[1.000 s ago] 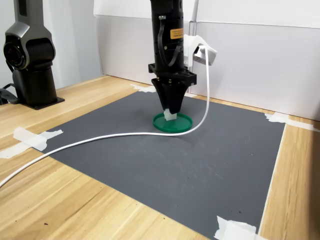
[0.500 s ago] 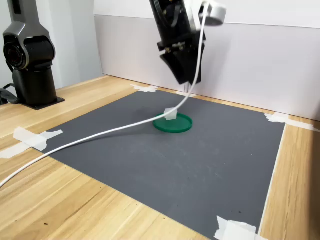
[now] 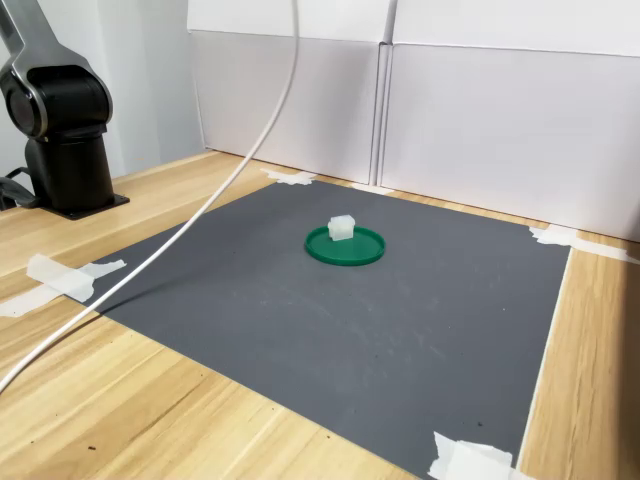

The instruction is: Grasp a white terminal and put it in the green lid.

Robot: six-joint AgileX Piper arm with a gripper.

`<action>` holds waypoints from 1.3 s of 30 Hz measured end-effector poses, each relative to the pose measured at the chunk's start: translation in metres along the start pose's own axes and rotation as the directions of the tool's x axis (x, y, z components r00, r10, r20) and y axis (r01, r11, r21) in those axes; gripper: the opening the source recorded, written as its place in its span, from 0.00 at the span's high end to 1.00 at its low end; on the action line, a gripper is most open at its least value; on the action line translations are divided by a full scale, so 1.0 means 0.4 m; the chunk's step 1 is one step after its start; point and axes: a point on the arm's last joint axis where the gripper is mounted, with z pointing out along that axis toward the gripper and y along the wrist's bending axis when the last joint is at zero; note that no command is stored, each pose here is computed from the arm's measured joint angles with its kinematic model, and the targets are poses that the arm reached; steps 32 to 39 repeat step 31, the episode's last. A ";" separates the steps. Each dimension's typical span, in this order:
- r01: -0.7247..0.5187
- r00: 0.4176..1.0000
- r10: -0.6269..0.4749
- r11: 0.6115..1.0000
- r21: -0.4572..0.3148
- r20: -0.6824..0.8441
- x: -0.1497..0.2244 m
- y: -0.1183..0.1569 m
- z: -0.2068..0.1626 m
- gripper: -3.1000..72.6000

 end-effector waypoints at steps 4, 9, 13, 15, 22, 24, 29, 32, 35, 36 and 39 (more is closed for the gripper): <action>-0.108 0.993 0.106 0.994 0.035 0.042 0.042 0.021 -0.075 0.98; -0.253 0.965 0.247 0.966 0.055 0.091 0.103 0.056 -0.144 0.98; -0.316 0.947 0.311 0.946 0.069 0.079 0.178 0.092 -0.163 0.98; -0.329 0.943 0.324 0.940 0.088 0.071 0.218 0.109 -0.170 0.98; -0.344 0.939 0.339 0.931 0.122 0.065 0.352 0.180 -0.184 0.98; -0.344 0.939 0.337 0.931 0.124 0.073 0.379 0.197 -0.186 0.98; -0.341 0.939 0.330 0.931 0.129 0.102 0.416 0.220 -0.191 0.98; -0.340 0.938 0.326 0.931 0.132 0.115 0.423 0.224 -0.193 0.98; -0.340 0.938 0.326 0.931 0.132 0.115 0.423 0.224 -0.193 0.98; -0.340 0.938 0.326 0.931 0.132 0.115 0.423 0.224 -0.193 0.98; -0.340 0.938 0.326 0.931 0.132 0.115 0.423 0.224 -0.193 0.98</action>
